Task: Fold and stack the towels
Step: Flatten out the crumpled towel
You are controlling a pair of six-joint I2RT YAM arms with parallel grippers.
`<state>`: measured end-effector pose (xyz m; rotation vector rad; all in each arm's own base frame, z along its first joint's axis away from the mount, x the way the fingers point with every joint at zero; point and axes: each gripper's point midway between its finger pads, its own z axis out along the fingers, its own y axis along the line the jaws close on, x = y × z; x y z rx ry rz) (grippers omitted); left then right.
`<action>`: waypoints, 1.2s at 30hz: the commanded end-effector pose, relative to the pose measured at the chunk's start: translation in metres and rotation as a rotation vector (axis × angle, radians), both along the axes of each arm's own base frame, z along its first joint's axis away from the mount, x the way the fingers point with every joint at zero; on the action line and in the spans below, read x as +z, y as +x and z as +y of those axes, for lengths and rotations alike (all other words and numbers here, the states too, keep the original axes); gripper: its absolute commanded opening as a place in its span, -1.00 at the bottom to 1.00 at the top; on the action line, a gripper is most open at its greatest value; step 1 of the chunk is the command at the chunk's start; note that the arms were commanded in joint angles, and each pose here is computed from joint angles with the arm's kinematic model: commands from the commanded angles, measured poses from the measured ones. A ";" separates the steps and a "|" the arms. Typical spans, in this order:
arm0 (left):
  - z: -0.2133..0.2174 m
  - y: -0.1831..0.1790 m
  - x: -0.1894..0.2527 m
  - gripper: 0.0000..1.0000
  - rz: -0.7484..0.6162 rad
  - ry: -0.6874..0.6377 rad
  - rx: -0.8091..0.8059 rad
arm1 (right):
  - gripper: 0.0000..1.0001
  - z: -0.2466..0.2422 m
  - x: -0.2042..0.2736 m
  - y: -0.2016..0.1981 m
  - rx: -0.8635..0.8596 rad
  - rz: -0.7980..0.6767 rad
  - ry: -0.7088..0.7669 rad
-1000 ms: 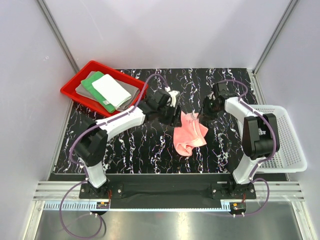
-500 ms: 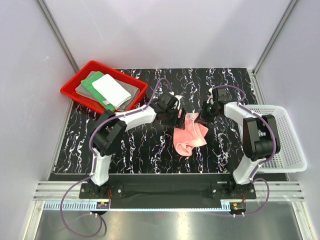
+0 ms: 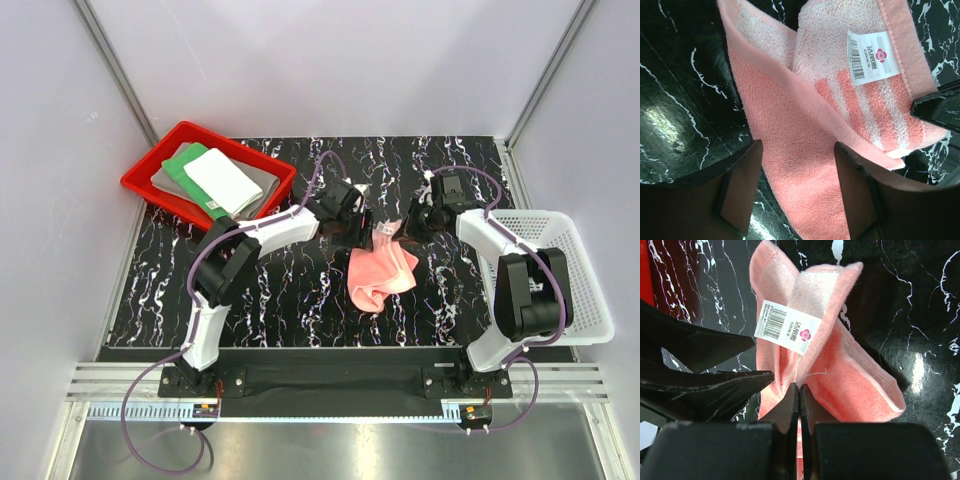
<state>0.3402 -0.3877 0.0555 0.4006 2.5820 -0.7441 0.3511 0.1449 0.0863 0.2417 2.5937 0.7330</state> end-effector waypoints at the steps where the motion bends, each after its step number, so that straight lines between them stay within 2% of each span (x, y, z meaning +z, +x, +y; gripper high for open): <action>1: -0.012 0.003 0.012 0.22 -0.009 -0.074 -0.022 | -1.00 0.000 0.018 0.003 -0.015 -0.058 -0.002; 5: -0.027 -0.007 0.018 -0.28 0.035 -0.194 -0.067 | -1.00 -0.003 0.016 0.001 -0.026 -0.051 -0.016; 6: -0.029 -0.010 0.020 -0.65 0.054 -0.215 -0.083 | -1.00 -0.004 0.016 0.001 -0.028 -0.053 -0.024; 8: -0.028 -0.010 0.023 -0.94 0.068 -0.235 -0.080 | -1.00 -0.008 0.015 -0.001 -0.039 -0.047 -0.034; 9: -0.024 -0.012 0.024 -1.00 0.074 -0.236 -0.079 | -1.00 -0.010 0.013 -0.001 -0.049 -0.042 -0.047; 12: 0.001 -0.004 0.018 -1.00 0.076 -0.187 -0.009 | -1.00 -0.022 0.012 -0.006 -0.090 -0.011 -0.083; 15: 0.036 0.014 0.010 -1.00 0.059 -0.114 0.081 | -1.00 -0.019 0.030 -0.012 -0.083 -0.032 -0.050; 17: 0.059 0.022 0.004 -1.00 0.053 -0.054 0.116 | -1.00 -0.007 0.055 -0.013 -0.084 -0.082 0.043; 18: 0.068 0.027 0.006 -1.00 0.025 -0.013 0.140 | -1.00 0.010 0.070 -0.019 -0.040 -0.090 0.153; 19: 0.077 0.030 0.008 -1.00 0.019 0.024 0.153 | -1.00 0.023 0.100 -0.011 -0.061 -0.159 0.270; 20: 0.083 0.032 0.011 -1.00 -0.008 0.059 0.147 | -1.00 0.033 0.100 -0.016 -0.057 -0.156 0.344; 21: 0.092 0.037 0.019 -0.90 -0.047 0.096 0.178 | -1.00 0.049 0.117 -0.024 -0.014 -0.170 0.444; 22: 0.099 0.034 0.023 -0.60 -0.052 0.120 0.188 | -1.00 0.059 0.124 -0.022 -0.041 -0.172 0.529; 25: 0.107 0.033 0.055 -0.14 -0.120 0.090 0.225 | -1.00 0.073 0.130 -0.019 -0.042 -0.191 0.577; 26: 0.109 0.024 0.054 0.04 -0.107 0.079 0.221 | -1.00 0.072 0.125 -0.017 -0.060 -0.186 0.567; 27: 0.108 0.020 0.073 0.08 -0.134 0.035 0.214 | -1.00 0.071 0.122 -0.016 -0.071 -0.184 0.561; 29: 0.104 0.006 0.075 0.19 -0.122 -0.020 0.184 | -1.00 0.065 0.110 -0.015 -0.119 -0.180 0.530; 32: 0.091 -0.009 0.095 0.24 -0.151 -0.130 0.124 | -1.00 0.057 0.095 -0.017 -0.156 -0.174 0.486; 34: 0.082 -0.025 0.097 0.25 -0.164 -0.165 0.070 | -1.00 0.050 0.086 -0.019 -0.168 -0.172 0.422; 36: 0.080 -0.032 0.088 0.26 -0.174 -0.137 0.037 | -1.00 0.038 0.075 -0.024 -0.198 -0.155 0.337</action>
